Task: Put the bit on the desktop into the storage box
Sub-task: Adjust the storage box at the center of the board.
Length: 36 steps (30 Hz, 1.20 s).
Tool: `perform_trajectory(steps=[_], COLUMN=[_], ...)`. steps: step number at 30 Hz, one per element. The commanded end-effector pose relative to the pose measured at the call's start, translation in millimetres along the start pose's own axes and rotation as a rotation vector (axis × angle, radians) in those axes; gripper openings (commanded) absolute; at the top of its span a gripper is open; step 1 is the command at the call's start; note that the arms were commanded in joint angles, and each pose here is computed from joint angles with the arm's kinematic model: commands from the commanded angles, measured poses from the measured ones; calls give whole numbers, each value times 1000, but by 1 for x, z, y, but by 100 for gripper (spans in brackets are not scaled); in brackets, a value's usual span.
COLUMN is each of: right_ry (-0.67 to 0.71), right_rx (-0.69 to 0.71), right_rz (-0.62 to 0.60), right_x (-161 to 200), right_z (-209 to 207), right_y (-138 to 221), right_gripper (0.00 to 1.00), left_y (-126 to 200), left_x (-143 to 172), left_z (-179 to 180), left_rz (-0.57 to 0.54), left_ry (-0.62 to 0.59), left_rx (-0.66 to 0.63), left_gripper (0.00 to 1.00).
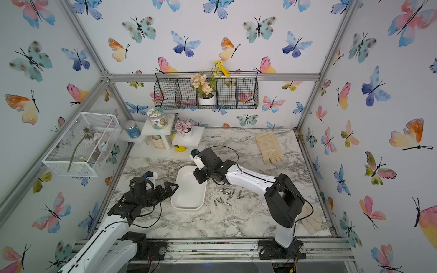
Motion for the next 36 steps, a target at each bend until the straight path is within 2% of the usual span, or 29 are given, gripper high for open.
perform_trajectory(steps=[1, 9, 20, 31, 36], right_ry=[12, 33, 40, 41, 47], right_rx=[-14, 14, 33, 40, 36], right_rz=[42, 123, 152, 149, 97], right_x=[4, 23, 27, 25, 8], right_z=[9, 6, 0, -1, 6], right_y=[-21, -69, -94, -97, -73], right_gripper=[11, 11, 15, 26, 31], left_y=[0, -1, -4, -4, -5], left_x=[2, 5, 8, 10, 10], left_z=[7, 8, 9, 9, 8], left_rz=[-4, -2, 7, 10, 15], left_ry=[15, 12, 10, 6, -2], left_rx=[-29, -15, -1, 7, 12], left_gripper=[99, 99, 99, 99, 99])
Point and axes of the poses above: each gripper's point midway between its finger pads, its own y axis back along the fingers, its own z axis along the line the jaws close on, x = y × z, the point moved 3 cm from there along y, back along the fingers, and after that the axes turned 1 degree about -y, right-handed, at the moved point
